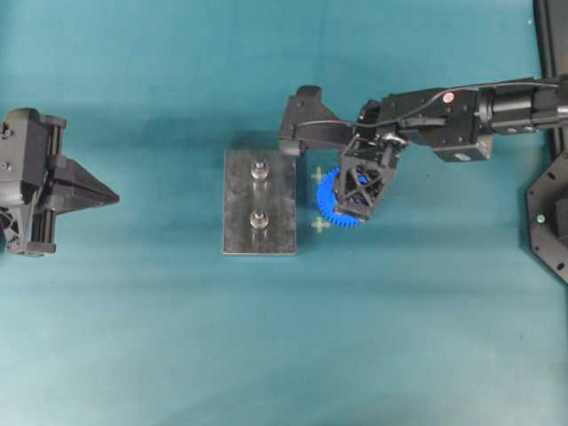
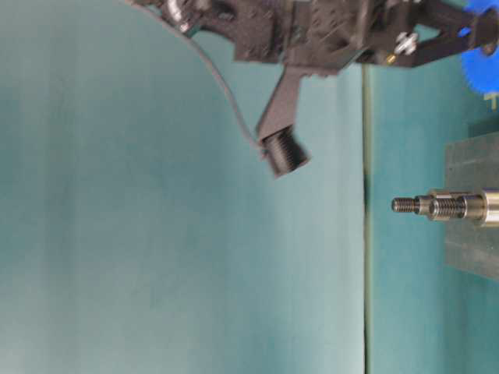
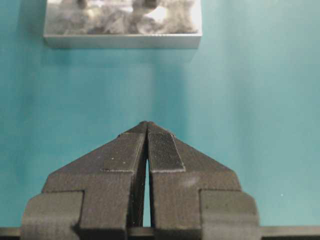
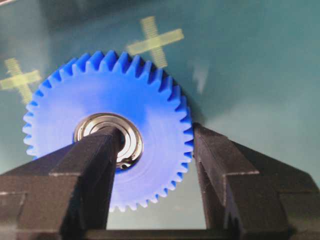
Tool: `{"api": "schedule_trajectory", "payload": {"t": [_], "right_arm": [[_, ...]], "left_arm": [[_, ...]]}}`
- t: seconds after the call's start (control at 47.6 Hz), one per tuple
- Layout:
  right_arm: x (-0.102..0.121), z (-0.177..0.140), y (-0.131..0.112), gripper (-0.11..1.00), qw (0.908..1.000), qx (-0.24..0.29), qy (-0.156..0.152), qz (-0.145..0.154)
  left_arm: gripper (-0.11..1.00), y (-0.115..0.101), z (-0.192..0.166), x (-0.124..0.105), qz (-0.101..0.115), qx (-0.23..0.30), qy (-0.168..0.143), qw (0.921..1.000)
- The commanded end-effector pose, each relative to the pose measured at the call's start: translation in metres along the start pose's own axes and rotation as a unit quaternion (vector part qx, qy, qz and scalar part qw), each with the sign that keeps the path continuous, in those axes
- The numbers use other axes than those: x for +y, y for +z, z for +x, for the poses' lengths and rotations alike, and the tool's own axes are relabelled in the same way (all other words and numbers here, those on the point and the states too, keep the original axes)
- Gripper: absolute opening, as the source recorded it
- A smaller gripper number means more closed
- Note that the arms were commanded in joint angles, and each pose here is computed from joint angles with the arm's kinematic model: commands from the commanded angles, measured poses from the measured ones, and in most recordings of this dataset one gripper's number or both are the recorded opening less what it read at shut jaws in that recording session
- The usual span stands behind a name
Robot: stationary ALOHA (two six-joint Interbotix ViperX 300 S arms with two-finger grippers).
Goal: Fit the large gear onto the shaft.
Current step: 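Carry the gear left over the plate toward the upper shaft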
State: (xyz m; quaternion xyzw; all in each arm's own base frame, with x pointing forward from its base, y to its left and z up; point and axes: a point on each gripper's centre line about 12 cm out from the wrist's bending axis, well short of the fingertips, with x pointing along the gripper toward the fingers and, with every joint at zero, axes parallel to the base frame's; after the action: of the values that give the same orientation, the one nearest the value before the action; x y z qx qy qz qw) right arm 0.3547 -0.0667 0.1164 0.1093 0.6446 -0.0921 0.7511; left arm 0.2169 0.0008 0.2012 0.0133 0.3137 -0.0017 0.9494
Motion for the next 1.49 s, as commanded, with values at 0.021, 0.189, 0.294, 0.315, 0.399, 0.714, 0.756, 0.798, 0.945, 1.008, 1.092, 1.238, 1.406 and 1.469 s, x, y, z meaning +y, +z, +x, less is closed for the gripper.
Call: {"api": "schedule_trajectory", "payload": {"t": [0.021,0.189,0.294,0.315,0.399,0.714,0.756,0.798,0.945,1.008,1.092,1.238,1.406,1.469], "right_arm": [[0.003,-0.037,0.02,0.49,0.9989,-0.046,0.007,0.006],[0.007,-0.063,0.04,0.49,0.998,-0.062,0.012,0.003],[0.005,-0.078,0.055,0.49,0.9973,-0.072,0.012,0.005],[0.006,-0.08,0.057,0.49,0.9973,-0.072,0.013,0.004],[0.004,-0.085,0.067,0.49,0.9973,-0.072,0.012,0.004],[-0.001,-0.091,0.106,0.49,0.9961,-0.087,0.012,0.011],[0.001,-0.09,0.11,0.49,0.9964,-0.083,0.015,0.011],[0.002,-0.087,0.113,0.49,0.9968,-0.077,0.017,0.012],[0.006,-0.081,0.118,0.49,0.9975,-0.065,0.023,0.011],[0.009,-0.08,0.12,0.49,0.9974,-0.065,0.028,0.012],[0.01,-0.078,0.12,0.49,0.9975,-0.063,0.031,0.012],[0.01,-0.077,0.12,0.49,0.9976,-0.061,0.032,0.012],[0.01,-0.076,0.121,0.49,0.9973,-0.064,0.032,0.013],[0.011,-0.073,0.121,0.49,0.9974,-0.064,0.032,0.009]], "left_arm": [[0.0,0.004,-0.001,0.001,0.0,-0.007,0.001,1.0],[0.0,0.004,-0.001,0.001,0.0,-0.006,0.001,1.0],[0.0,0.004,-0.001,0.001,0.0,-0.006,0.001,1.0],[0.0,0.004,-0.001,0.001,0.0,-0.006,0.001,1.0],[0.0,0.004,-0.001,0.001,0.0,-0.006,0.001,1.0],[0.0,0.004,-0.001,0.001,0.0,-0.006,0.001,1.0],[0.0,0.003,0.0,0.0,0.0,-0.005,0.001,1.0],[0.0,0.003,0.0,0.0,0.0,-0.005,0.001,1.0],[0.0,0.004,-0.001,0.001,0.0,-0.008,0.001,1.0],[0.0,0.005,-0.002,0.001,-0.001,-0.011,0.001,0.9999],[0.0,0.006,-0.003,0.001,-0.006,-0.013,0.001,0.9999],[0.0,0.002,-0.004,0.0,-0.018,-0.011,0.001,0.9998],[0.0,0.003,-0.004,0.0,-0.02,-0.014,0.001,0.9997],[0.0,0.004,-0.004,0.001,-0.02,-0.015,0.001,0.9997]]}}
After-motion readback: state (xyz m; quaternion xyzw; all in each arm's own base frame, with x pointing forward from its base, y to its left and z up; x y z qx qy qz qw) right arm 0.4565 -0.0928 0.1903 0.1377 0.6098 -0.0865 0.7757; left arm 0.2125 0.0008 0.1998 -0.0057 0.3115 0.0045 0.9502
